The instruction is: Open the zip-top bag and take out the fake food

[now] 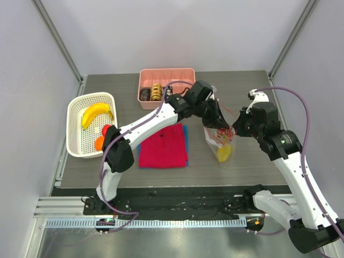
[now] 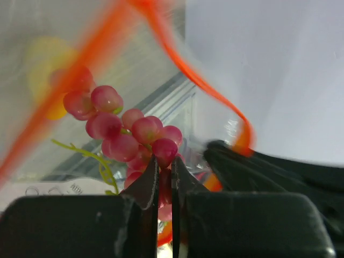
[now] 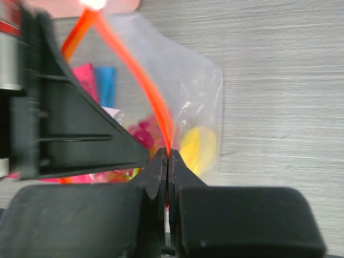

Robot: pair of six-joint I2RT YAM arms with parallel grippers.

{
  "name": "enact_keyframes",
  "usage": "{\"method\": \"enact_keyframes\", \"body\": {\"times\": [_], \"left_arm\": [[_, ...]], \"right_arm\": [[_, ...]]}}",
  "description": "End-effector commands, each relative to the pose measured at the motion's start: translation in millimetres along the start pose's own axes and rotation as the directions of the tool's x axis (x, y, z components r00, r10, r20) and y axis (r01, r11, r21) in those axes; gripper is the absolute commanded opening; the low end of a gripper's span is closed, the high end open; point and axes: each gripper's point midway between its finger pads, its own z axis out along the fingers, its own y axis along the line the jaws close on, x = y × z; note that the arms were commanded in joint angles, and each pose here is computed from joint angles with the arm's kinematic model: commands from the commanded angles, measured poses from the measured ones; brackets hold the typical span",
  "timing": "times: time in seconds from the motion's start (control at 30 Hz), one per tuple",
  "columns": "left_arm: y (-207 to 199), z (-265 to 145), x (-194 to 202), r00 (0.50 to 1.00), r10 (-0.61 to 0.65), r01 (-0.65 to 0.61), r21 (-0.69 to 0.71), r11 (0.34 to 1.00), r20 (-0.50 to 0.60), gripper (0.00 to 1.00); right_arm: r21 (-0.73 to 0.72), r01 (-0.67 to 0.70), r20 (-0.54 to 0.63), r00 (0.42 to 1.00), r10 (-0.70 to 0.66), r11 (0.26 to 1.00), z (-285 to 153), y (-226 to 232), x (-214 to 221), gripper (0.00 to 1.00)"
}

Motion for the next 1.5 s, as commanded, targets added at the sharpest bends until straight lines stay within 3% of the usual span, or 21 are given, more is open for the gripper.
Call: {"method": "enact_keyframes", "body": {"times": [0.0, 0.17, 0.33, 0.53, 0.63, 0.7, 0.73, 0.77, 0.87, 0.97, 1.13, 1.23, 1.27, 1.33, 1.37, 1.43, 1.47], "left_arm": [[-28, -40, 18, 0.961, 0.275, -0.275, 0.03, 0.961, 0.001, 0.0], [-25, -44, 24, 0.922, 0.386, -0.387, 0.014, 0.922, 0.038, 0.0], [-34, -69, 5, 0.822, 0.552, -0.545, -0.089, 0.834, 0.139, 0.0], [-36, -99, 6, 0.734, 0.663, -0.647, -0.147, 0.748, 0.146, 0.0], [-55, -116, 10, 0.748, 0.636, -0.634, -0.082, 0.769, 0.187, 0.0], [-70, -129, 3, 0.817, 0.531, -0.545, 0.001, 0.839, 0.225, 0.0], [-92, -144, -1, 0.817, 0.502, -0.542, 0.078, 0.837, 0.283, 0.0], [-106, -153, 5, 0.854, 0.445, -0.497, 0.169, 0.851, 0.27, 0.0], [-133, -198, -1, 0.836, 0.417, -0.519, 0.268, 0.812, 0.358, 0.0], [-131, -253, -14, 0.793, 0.407, -0.545, 0.232, 0.805, 0.453, 0.0], [-55, -335, -74, 0.678, 0.348, -0.433, -0.031, 0.901, 0.647, 0.0], [25, -389, -119, 0.57, 0.262, -0.156, -0.21, 0.965, 0.779, 0.0], [57, -417, -136, 0.511, 0.208, -0.036, -0.221, 0.975, 0.834, 0.0], [101, -437, -150, 0.417, 0.133, 0.12, -0.2, 0.972, 0.899, 0.01], [143, -445, -158, 0.381, 0.087, 0.228, -0.185, 0.956, 0.92, 0.04], [174, -464, -168, 0.288, 0.039, 0.315, -0.134, 0.94, 0.957, 0.0], [191, -468, -170, 0.271, 0.034, 0.36, -0.134, 0.923, 0.962, 0.0]], "right_arm": [[-0.141, -0.122, 0.028, 0.991, 0.127, 0.983, -7, 33, -20, 0.01], [-0.162, -0.155, -0.004, 0.988, 0.156, 0.975, 2, 41, -20, 0.01], [-0.071, -0.107, 0.008, 0.994, 0.108, 0.992, -5, 19, -9, 0.01], [0.017, -0.058, 0.002, 0.998, 0.058, 0.998, -10, 0, -3, 0.01], [0.011, -0.029, 0.019, 0.999, 0.029, 1.0, -12, -1, -5, 0.01], [-0.011, -0.005, 0.01, 1.0, 0.005, 1.0, -11, 2, -3, 0.01], [-0.013, -0.004, 0.009, 1.0, 0.004, 1.0, -10, 2, -3, 0.01], [-0.013, -0.005, 0.008, 1.0, 0.005, 1.0, -9, 2, -2, 0.01], [0.004, -0.018, 0.0, 1.0, 0.018, 1.0, -4, 0, 1, 0.01], [-0.013, -0.017, -0.017, 1.0, 0.017, 1.0, 1, 4, 2, 0.01], [-0.05, -0.021, -0.016, 1.0, 0.02, 0.999, 1, 12, -2, 0.01], [-0.068, -0.035, -0.024, 0.999, 0.033, 0.997, -2, 16, -1, 0.01], [-0.077, -0.042, -0.023, 0.999, 0.04, 0.996, -4, 17, -1, 0.01], [-0.081, -0.065, -0.023, 0.998, 0.063, 0.995, -6, 18, 0, 0.01], [-0.134, -0.069, -0.036, 0.997, 0.065, 0.989, -9, 28, 1, 0.01], [-0.155, -0.077, -0.045, 0.996, 0.071, 0.985, -11, 32, 1, 0.01], [-0.168, -0.079, -0.042, 0.996, 0.073, 0.983, -13, 35, -2, 0.01]]}}
